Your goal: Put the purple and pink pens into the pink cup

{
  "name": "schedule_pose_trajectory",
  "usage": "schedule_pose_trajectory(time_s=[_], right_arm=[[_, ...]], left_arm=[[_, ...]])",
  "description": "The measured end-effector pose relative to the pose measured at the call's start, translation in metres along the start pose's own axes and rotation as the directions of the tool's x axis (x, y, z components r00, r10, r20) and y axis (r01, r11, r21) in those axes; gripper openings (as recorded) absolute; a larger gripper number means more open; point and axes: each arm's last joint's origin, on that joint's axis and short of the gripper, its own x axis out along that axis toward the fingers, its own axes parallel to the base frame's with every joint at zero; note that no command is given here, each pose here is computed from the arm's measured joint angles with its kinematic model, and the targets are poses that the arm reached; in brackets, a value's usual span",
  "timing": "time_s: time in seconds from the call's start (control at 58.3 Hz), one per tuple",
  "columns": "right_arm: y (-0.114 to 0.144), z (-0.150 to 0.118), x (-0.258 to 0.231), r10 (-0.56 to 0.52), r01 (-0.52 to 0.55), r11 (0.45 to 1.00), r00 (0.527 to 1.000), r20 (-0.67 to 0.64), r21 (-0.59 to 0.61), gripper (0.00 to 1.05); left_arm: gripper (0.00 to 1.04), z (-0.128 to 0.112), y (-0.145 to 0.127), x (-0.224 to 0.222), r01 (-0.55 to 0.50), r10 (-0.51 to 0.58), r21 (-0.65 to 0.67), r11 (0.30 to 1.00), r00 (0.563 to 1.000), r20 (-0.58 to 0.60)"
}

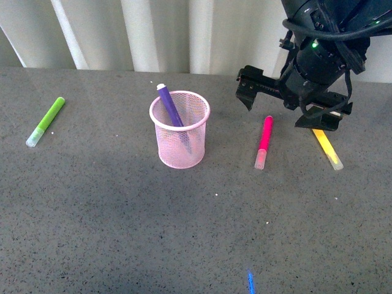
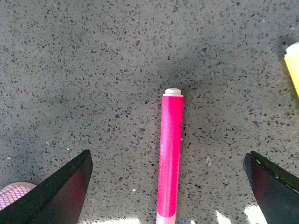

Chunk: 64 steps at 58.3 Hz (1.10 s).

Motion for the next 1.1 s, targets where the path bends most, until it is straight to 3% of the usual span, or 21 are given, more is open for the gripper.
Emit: schedule_pose_trajectory(time_s=[0.24, 0.6, 1.097], right_arm=[[-0.006, -0.009, 0.018, -0.026, 0.028, 0.999, 0.998, -0.054, 0.038, 0.98], [-0.013, -0.007, 0.029, -0.014, 0.016, 0.998, 0.999, -0.033, 0.066, 0.97], [-0.038, 0.004, 0.034, -0.005, 0.008, 0.992, 1.0, -0.022, 0.126, 0.22]], left_arm=[[0.98, 0.0, 0.0, 0.0, 0.0, 0.0, 0.0, 1.0, 1.0, 0.0], [0.98, 0.0, 0.0, 0.0, 0.0, 0.0, 0.0, 1.0, 1.0, 0.0], [0.98, 0.0, 0.0, 0.0, 0.0, 0.0, 0.0, 1.0, 1.0, 0.0]])
